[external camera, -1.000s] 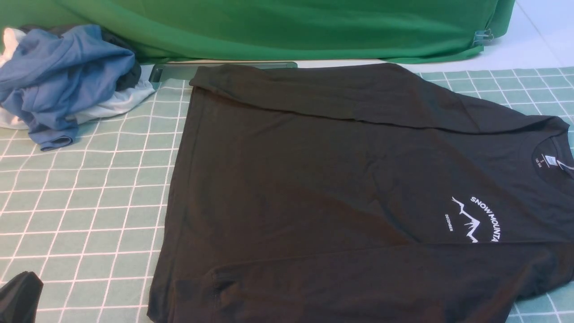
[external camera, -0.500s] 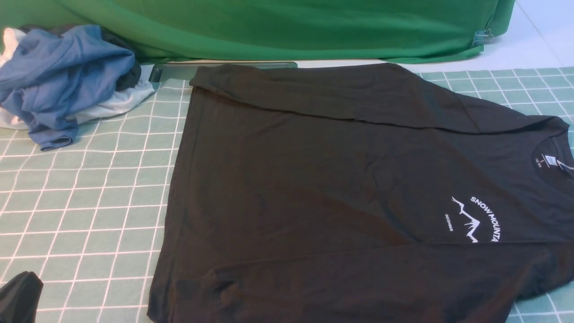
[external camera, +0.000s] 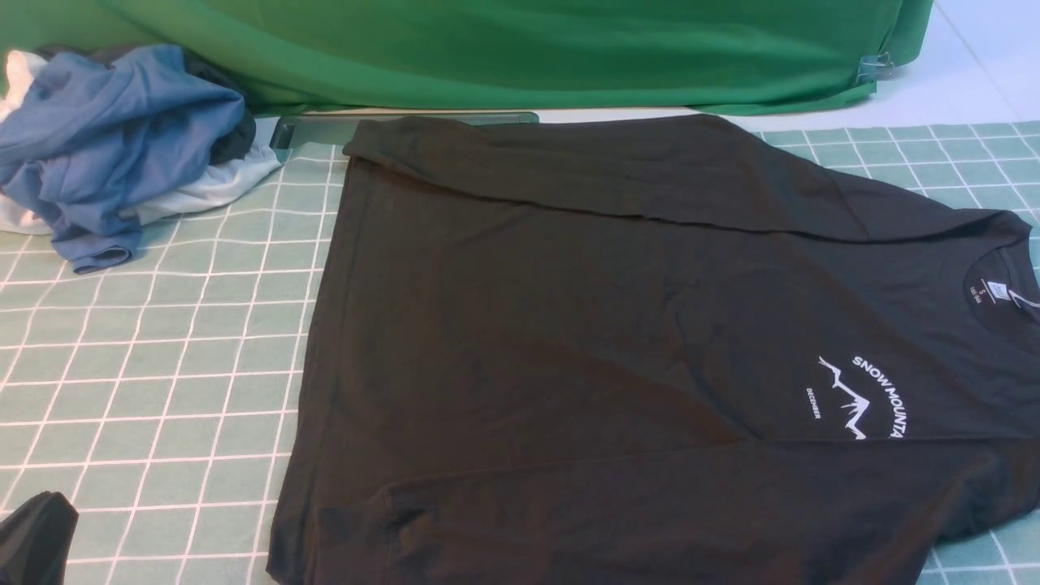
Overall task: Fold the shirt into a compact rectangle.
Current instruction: 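Grasp the left edge of the dark T-shirt lying flat on the table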
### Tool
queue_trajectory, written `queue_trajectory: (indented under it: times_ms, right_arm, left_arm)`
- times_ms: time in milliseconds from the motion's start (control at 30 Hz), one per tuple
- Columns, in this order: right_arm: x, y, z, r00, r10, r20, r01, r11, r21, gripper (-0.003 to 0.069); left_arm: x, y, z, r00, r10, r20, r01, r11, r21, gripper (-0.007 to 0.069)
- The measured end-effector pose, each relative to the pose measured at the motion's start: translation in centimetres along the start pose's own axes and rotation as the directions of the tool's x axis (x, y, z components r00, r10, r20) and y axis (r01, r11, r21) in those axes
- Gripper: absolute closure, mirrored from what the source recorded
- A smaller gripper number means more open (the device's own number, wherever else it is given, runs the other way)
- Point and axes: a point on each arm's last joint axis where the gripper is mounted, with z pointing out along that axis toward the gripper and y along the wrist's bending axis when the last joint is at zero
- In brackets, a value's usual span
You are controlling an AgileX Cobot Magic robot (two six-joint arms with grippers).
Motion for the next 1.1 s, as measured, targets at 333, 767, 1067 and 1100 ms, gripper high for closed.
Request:
queue_trajectory:
  times_ms: [333, 767, 1067, 1100]
  right_arm:
    - [0.0, 0.0, 0.0, 1.0, 0.0, 0.001, 0.0, 1.0, -0.008, 0.0419]
    - [-0.8, -0.1, 0.0, 0.994, -0.065, 0.085, 0.064, 0.998, 0.011, 0.0419]
    - [-2.3, -0.3, -0.3, 0.784, 0.579, 0.224, -0.566, 0.815, -0.123, 0.0419]
    - [-2.3, -0.3, -0.3, 0.766, 0.603, 0.221, -0.59, 0.797, -0.13, 0.0419]
  left_arm:
    - [0.0, 0.0, 0.0, 1.0, 0.0, 0.0, 0.0, 1.0, 0.0, 0.0608]
    - [-0.6, -0.6, 0.0, 0.888, -0.459, 0.027, 0.456, 0.886, 0.088, 0.0608]
    - [-1.5, -0.9, -0.2, 0.427, -0.904, -0.014, 0.889, 0.416, 0.193, 0.0608]
    - [-1.6, -0.8, -0.2, 0.423, -0.906, -0.004, 0.889, 0.413, 0.198, 0.0608]
